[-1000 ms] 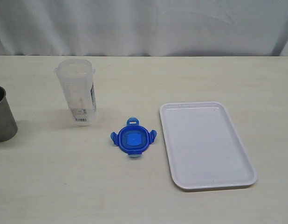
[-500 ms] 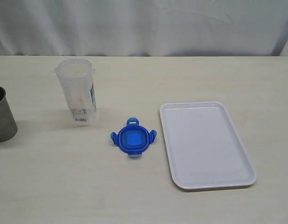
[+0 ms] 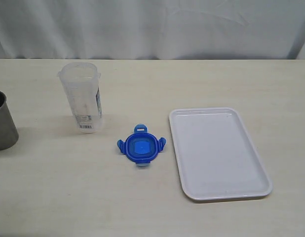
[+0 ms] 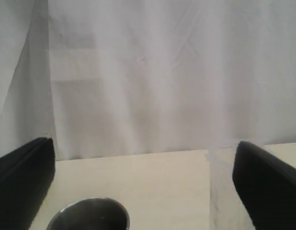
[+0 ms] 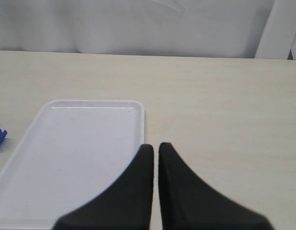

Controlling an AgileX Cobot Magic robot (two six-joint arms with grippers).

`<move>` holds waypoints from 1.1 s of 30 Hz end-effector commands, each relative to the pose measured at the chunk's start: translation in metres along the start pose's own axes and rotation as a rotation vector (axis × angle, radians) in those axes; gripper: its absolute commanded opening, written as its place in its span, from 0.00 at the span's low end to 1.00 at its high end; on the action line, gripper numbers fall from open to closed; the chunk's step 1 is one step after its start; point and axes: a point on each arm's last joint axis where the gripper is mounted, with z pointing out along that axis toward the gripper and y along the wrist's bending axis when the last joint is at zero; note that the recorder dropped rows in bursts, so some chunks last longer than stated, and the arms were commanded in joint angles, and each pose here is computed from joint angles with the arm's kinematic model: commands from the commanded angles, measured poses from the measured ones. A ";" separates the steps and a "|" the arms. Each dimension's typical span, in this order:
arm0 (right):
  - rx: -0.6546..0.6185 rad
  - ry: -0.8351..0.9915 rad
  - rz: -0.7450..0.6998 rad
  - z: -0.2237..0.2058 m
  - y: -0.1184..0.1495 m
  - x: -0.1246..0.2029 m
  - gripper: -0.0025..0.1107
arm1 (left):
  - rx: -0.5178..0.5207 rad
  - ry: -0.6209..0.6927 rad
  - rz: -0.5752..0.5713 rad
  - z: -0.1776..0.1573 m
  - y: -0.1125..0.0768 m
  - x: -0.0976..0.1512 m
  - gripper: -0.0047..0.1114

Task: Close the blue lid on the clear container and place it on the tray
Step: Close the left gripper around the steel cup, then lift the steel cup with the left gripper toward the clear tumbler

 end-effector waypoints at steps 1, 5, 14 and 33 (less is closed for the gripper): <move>0.000 -0.002 0.003 0.000 0.000 0.001 0.06 | -0.043 0.017 0.013 0.015 0.006 0.008 0.94; 0.000 -0.002 0.003 0.000 0.000 0.001 0.06 | -0.052 0.040 0.012 0.025 0.007 0.019 0.94; 0.000 -0.002 0.003 0.000 0.000 0.001 0.06 | -0.099 0.141 -0.012 0.039 0.013 0.045 0.94; 0.000 -0.002 0.003 0.000 0.000 0.001 0.06 | -0.151 0.359 -0.008 0.063 0.019 0.109 0.94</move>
